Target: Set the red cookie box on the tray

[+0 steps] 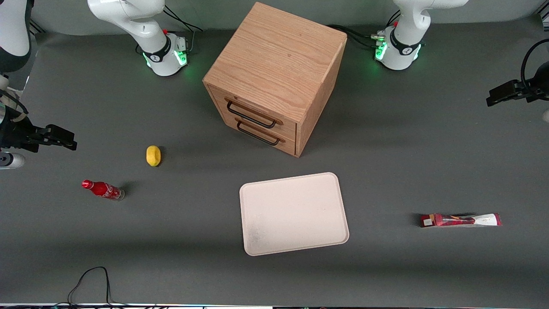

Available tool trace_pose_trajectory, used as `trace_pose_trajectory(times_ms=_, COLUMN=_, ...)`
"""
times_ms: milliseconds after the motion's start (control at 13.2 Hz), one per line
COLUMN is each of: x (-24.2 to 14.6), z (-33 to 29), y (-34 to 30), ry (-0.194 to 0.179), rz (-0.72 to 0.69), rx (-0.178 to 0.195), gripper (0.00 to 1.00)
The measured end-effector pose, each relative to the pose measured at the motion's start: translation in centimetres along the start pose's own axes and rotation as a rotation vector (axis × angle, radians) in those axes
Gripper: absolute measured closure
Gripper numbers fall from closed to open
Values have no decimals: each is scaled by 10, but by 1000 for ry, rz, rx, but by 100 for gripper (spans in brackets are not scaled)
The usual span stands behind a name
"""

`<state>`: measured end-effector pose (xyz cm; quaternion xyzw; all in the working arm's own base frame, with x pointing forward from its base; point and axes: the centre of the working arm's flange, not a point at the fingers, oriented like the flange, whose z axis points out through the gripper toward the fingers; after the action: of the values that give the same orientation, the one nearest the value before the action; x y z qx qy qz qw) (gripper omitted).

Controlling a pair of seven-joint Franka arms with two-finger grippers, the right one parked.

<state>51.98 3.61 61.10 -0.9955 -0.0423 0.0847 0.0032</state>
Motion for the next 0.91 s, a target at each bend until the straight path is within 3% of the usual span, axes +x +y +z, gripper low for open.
trace_pose_trajectory(times_ms=908, x=2, z=-1, y=4, ry=17, rz=8, rx=4, gripper=0)
